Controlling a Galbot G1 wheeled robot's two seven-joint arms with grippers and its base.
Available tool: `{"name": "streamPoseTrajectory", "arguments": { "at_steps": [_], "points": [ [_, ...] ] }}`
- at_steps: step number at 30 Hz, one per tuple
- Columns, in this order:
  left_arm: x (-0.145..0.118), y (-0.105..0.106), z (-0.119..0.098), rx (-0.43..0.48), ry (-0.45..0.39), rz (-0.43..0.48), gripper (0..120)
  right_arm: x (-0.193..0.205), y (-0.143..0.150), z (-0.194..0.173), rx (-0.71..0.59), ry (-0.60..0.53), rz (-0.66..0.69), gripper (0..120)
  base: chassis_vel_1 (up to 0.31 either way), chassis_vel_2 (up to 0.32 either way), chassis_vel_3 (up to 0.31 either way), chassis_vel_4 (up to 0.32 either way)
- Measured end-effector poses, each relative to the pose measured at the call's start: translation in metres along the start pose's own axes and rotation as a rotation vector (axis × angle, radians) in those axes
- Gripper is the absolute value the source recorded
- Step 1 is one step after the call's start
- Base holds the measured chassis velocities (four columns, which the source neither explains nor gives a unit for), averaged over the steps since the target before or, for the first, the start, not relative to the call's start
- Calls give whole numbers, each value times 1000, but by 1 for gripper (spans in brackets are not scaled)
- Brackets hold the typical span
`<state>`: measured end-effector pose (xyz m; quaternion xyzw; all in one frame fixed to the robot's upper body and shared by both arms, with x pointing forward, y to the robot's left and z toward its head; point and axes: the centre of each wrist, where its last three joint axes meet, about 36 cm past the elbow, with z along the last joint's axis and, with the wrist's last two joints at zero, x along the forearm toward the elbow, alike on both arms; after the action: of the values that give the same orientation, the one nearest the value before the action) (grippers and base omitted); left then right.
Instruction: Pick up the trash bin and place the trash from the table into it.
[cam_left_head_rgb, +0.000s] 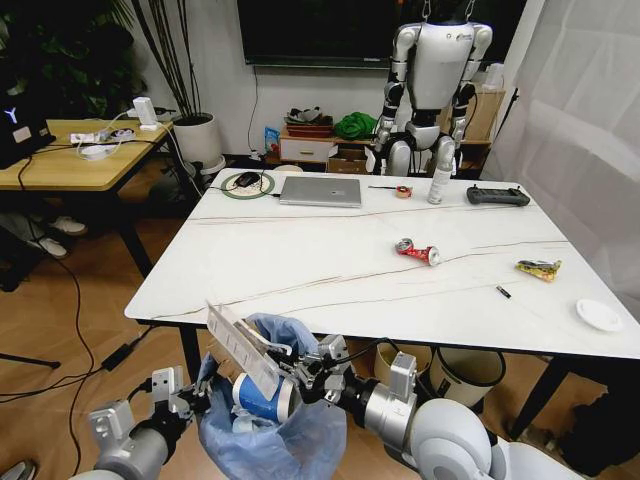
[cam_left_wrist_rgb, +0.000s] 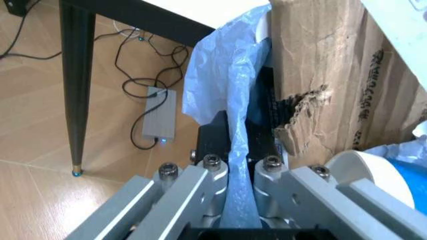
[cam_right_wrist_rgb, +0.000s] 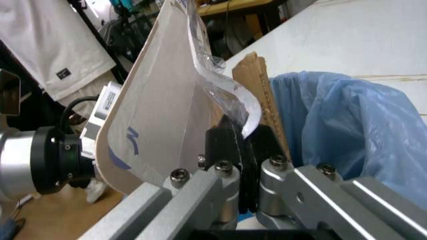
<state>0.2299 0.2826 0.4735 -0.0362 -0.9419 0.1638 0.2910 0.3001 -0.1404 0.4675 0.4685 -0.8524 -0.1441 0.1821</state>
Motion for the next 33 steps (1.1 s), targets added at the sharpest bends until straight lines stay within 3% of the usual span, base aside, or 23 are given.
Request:
{"name": "streamPoseTrajectory", "arguments": {
  "at_steps": [11, 33],
  "points": [
    [0, 1, 0, -3, 2, -4, 0, 11, 6, -25, 31, -62, -9, 0, 0, 0, 0, 0],
    [0, 2, -4, 11, -13, -12, 0, -2, 16, 16, 2, 19, -30, 0, 0, 0, 0, 0]
  ]
}}
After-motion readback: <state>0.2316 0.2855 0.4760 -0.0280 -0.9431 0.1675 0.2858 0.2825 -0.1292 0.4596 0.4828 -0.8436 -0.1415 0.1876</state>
